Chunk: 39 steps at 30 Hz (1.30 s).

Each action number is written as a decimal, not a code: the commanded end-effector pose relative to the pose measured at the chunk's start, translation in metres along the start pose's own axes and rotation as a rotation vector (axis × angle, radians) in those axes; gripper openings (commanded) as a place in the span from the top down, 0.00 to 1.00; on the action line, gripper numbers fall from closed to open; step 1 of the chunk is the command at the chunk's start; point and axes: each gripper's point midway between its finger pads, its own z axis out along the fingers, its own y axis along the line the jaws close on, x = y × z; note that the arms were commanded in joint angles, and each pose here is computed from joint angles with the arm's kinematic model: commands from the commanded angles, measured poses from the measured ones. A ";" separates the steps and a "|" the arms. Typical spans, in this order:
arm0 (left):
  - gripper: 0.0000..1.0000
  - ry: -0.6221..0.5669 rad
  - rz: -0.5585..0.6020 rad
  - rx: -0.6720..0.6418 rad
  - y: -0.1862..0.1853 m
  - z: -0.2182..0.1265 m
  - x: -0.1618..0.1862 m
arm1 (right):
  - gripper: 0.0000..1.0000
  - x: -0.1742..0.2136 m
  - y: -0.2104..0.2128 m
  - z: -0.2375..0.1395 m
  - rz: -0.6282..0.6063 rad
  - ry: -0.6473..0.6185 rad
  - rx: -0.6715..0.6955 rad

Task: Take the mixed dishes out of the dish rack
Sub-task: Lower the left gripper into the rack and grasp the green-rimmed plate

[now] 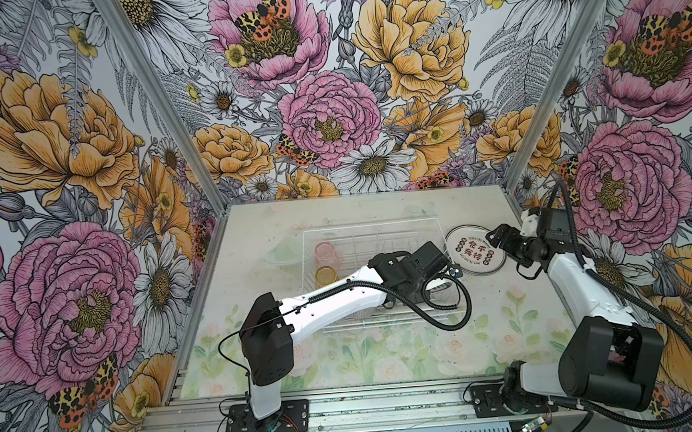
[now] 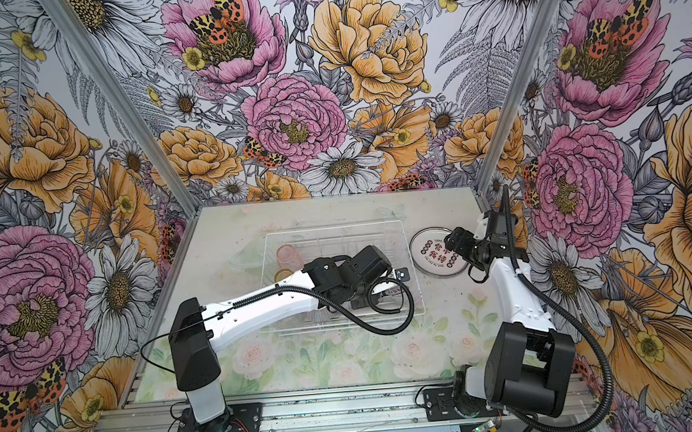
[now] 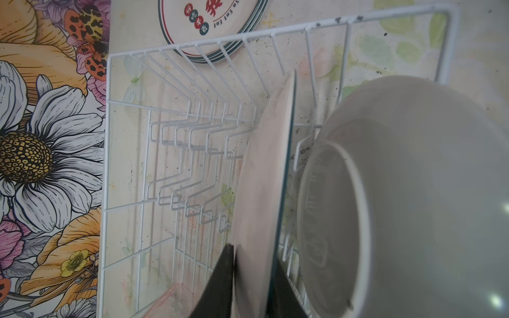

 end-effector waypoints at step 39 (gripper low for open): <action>1.00 -0.251 -0.268 -0.211 0.107 -0.076 -0.001 | 0.17 -0.006 0.016 -0.014 -0.039 -0.033 -0.055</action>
